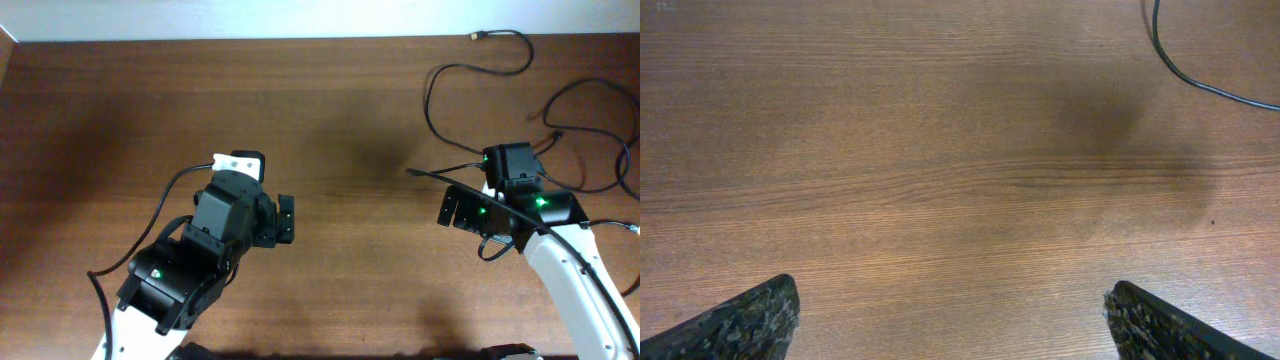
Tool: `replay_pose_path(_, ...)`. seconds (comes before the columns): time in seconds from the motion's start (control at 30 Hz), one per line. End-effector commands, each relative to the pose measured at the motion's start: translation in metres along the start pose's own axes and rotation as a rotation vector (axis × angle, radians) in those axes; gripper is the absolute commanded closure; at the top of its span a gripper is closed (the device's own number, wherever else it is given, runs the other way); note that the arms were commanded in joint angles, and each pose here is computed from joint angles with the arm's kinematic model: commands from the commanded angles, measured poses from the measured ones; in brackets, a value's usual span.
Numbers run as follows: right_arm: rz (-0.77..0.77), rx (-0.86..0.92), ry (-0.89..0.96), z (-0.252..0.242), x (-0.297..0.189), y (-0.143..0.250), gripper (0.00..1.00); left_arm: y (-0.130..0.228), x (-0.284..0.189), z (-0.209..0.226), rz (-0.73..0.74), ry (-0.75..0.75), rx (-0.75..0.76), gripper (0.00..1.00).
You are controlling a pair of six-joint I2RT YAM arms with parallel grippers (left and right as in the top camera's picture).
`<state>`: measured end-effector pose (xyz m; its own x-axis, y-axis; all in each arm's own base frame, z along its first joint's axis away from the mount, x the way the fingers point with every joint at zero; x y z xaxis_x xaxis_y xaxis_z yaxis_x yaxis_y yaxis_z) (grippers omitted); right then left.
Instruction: Untangle cables
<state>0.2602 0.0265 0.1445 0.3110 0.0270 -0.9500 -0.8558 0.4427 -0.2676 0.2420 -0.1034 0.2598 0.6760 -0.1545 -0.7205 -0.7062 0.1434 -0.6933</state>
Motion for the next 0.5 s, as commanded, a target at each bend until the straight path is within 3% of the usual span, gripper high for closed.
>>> replay_pose_path(0.0,0.006,0.011,-0.001,-0.0011,0.002,0.0005,0.01,-0.0031,-0.0023,0.0016,-0.013,-0.009,-0.019,0.01)
replay_pose_path(0.47,0.006,0.011,-0.001,-0.0011,0.002,0.0005,0.01,-0.0031,-0.0022,0.0017,-0.013,-0.009,-0.019,0.01)
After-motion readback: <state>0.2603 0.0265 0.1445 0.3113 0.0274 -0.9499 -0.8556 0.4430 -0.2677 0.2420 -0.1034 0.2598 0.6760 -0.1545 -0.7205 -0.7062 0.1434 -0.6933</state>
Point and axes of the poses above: each gripper's point midway between its finger pads, its own x axis out along the fingers, its own z axis along the line the jaws close on, y = z × x, the point moved 3 cm from there along -x, back along the fingers, and after that the axes turned 8 degrees about x, right-handed, at the moved point
